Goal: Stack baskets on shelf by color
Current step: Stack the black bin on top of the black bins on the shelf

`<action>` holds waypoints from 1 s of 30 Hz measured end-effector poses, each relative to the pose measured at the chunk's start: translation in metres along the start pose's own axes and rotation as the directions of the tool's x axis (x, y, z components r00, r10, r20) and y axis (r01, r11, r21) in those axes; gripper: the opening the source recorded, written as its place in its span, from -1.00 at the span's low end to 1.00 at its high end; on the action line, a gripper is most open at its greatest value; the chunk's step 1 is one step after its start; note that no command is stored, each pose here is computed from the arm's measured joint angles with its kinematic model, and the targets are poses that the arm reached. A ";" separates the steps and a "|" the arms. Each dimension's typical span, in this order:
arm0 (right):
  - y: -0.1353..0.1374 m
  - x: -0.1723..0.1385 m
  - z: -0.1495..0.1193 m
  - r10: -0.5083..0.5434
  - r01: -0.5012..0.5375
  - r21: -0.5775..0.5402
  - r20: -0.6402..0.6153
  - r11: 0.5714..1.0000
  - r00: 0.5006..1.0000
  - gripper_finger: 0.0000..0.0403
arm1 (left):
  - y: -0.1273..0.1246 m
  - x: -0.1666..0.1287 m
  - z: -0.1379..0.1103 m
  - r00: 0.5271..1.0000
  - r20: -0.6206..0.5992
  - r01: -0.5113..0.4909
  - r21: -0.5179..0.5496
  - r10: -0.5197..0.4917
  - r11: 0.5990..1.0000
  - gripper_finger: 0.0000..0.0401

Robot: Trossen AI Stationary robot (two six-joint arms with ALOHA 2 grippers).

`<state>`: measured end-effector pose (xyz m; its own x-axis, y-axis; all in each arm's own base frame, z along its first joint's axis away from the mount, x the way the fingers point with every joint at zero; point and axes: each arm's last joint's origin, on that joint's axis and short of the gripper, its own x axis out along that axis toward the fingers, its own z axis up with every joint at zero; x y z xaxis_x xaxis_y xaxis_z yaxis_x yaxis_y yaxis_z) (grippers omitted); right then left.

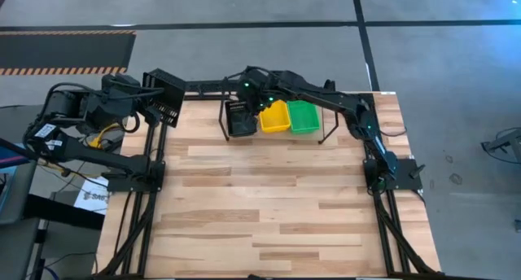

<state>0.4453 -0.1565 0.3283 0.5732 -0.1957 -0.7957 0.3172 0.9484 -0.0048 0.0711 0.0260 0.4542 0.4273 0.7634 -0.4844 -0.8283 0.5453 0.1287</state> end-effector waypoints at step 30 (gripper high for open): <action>-0.052 0.044 -0.005 0.083 -0.082 0.084 -0.002 0.993 0.997 -1.00 | 0.002 0.000 -0.002 1.000 -0.012 -0.021 -0.073 0.020 0.997 -1.00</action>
<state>0.4498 -0.2132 0.2907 0.5959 -0.1162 -0.7946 0.3310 0.9370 0.1112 0.0690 0.0261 0.4525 0.4066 0.7698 -0.4920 -0.8613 0.5026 0.0747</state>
